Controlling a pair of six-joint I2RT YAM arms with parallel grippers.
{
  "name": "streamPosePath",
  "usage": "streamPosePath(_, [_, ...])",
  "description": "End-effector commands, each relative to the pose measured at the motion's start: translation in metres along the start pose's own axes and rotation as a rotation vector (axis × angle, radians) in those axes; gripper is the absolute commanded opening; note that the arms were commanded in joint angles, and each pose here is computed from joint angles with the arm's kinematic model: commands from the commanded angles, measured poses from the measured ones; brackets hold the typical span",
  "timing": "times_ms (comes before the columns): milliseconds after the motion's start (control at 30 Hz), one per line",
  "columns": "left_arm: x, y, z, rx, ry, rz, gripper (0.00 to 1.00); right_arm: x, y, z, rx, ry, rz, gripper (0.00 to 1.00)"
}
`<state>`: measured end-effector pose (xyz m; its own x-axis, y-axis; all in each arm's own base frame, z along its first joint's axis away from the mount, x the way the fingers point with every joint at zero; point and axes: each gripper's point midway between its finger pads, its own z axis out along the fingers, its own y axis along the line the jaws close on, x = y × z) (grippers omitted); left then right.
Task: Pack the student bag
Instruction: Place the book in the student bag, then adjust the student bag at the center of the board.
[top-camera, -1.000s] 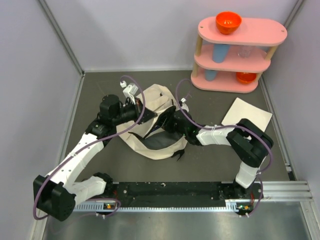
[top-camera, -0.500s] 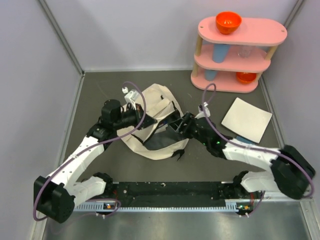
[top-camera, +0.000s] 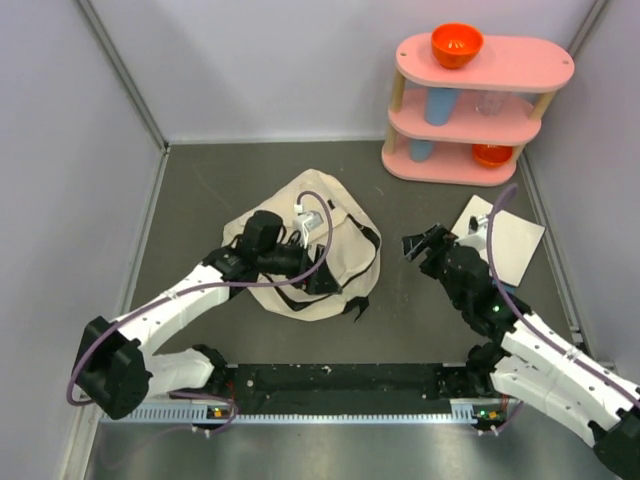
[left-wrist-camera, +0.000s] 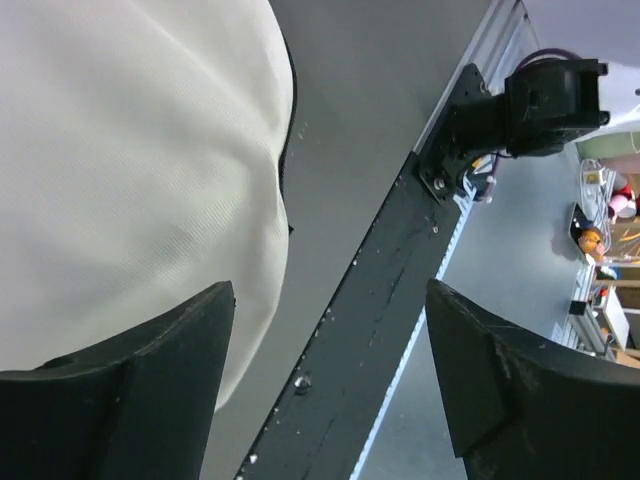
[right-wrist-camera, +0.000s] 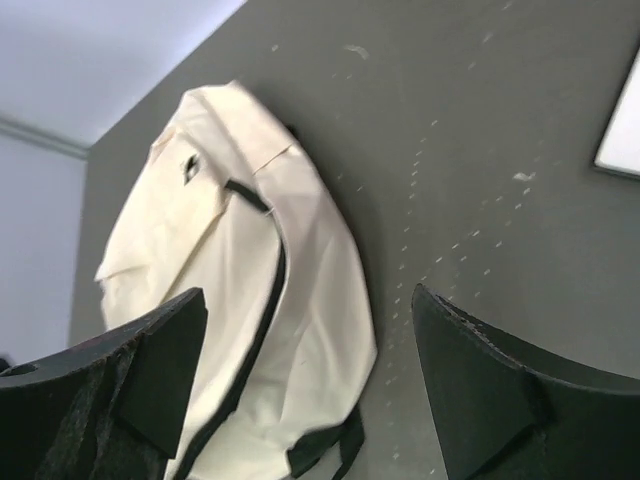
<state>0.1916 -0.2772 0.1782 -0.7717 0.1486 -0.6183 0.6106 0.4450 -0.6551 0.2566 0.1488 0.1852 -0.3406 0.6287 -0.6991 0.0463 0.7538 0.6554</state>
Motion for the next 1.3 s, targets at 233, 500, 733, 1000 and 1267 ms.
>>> streamPosePath(233, [-0.044, 0.049, -0.099, -0.541, -0.47, -0.058, 0.99, -0.015, 0.042, 0.064, -0.077, 0.259, -0.171, 0.87])
streamPosePath(500, [0.025, 0.102, -0.095, -0.618, -0.422, -0.392, 0.99, 0.03, 0.071, 0.124, -0.239, 0.568, -0.318, 0.9])
streamPosePath(733, [0.067, 0.118, -0.083, -0.564, -0.483, -0.567, 0.99, 0.052, 0.045, 0.184, -0.164, 0.642, -0.346, 0.91])
streamPosePath(1000, [0.068, 0.114, -0.053, -0.322, -0.553, -0.594, 0.99, 0.075, 0.033, 0.214, -0.221, 0.734, -0.221, 0.91])
streamPosePath(1267, [0.06, 0.127, -0.036, -0.33, -0.496, -0.586, 0.9, 0.109, 0.036, 0.186, -0.373, 0.812, -0.025, 0.61])
